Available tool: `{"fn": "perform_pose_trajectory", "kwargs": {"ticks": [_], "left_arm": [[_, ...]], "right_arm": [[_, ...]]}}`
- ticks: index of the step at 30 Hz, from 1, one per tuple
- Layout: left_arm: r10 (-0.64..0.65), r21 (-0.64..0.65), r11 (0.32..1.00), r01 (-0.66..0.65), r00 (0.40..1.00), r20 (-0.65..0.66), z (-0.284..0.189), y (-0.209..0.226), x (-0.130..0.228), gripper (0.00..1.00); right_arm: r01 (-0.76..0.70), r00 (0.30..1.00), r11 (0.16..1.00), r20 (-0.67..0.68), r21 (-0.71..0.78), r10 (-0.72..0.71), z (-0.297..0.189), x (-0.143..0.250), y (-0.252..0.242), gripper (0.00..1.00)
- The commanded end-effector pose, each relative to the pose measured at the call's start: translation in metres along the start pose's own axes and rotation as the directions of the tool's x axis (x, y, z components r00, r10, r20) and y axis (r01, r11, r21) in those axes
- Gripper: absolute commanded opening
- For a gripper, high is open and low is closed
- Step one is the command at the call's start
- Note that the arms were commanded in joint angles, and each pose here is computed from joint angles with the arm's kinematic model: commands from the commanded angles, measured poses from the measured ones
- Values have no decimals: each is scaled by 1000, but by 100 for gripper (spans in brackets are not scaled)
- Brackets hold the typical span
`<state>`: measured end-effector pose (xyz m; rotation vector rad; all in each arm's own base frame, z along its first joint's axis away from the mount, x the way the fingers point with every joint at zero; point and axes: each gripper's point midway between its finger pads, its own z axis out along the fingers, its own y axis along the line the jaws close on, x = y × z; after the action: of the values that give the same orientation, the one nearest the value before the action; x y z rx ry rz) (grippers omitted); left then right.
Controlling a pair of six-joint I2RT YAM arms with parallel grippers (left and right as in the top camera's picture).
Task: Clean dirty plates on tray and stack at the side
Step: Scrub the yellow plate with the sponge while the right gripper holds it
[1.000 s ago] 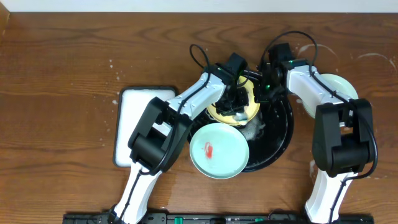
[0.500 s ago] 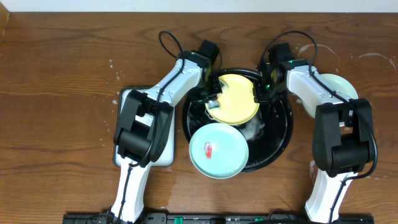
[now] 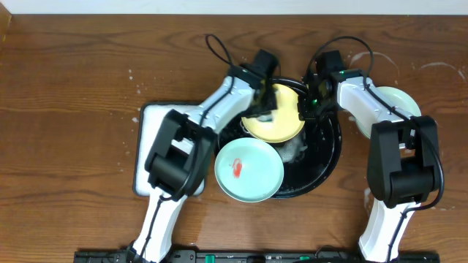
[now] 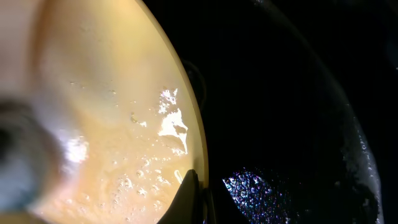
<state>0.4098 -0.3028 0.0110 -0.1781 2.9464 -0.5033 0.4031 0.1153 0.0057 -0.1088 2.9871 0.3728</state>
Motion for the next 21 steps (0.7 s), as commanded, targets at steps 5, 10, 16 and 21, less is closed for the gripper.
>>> {"fn": "perform_pose_trajectory", "kwargs": {"ticks": [5, 10, 16, 21], "left_arm": [[-92, 69, 992, 104, 983, -158, 27, -33, 52, 8], [-86, 24, 996, 89, 992, -96, 25, -9, 28, 8], [61, -263, 964, -46, 997, 50, 13, 71, -17, 7], [206, -474, 868, -149, 976, 69, -4, 110, -33, 7]], "right_arm": [[16, 1000, 999, -21, 42, -15, 4, 6, -6, 1], [14, 999, 999, -31, 44, -13, 4, 8, -7, 1], [14, 999, 999, -31, 44, -12, 4, 8, -7, 1], [14, 999, 999, -31, 44, -12, 4, 8, -7, 1]]}}
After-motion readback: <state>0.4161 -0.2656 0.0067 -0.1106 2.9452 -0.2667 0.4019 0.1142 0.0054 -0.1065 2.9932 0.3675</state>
